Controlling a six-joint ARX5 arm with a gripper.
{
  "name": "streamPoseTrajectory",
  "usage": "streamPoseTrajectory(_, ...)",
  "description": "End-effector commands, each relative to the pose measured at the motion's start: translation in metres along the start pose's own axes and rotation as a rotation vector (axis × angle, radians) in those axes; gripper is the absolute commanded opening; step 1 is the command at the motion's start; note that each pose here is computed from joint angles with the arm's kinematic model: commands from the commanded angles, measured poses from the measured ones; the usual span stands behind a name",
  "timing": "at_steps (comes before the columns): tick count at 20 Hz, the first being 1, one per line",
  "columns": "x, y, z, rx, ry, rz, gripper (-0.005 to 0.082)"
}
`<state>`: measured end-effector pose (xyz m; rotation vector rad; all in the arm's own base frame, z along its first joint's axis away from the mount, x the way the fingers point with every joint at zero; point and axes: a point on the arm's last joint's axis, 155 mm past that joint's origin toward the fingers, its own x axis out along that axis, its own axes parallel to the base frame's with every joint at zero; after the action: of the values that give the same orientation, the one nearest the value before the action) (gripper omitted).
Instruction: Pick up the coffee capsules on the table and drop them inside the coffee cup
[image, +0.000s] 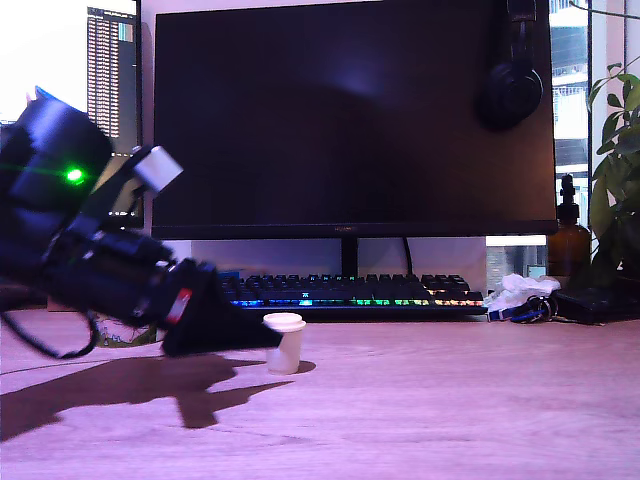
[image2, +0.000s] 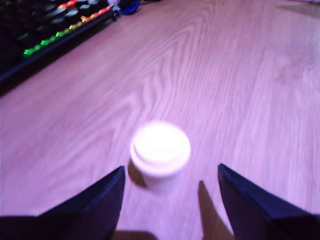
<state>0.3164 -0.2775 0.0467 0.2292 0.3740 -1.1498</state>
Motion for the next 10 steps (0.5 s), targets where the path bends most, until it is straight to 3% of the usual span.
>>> streamPoseTrajectory(1, 0.005, -0.004, 0.001, 0.021, 0.004, -0.02, 0.0533)
streamPoseTrajectory(6, 0.017, -0.008, 0.007, 0.045, 0.02, -0.05, 0.0533)
streamPoseTrajectory(10, 0.028, -0.003, 0.0, 0.03, 0.042, -0.057, 0.0533)
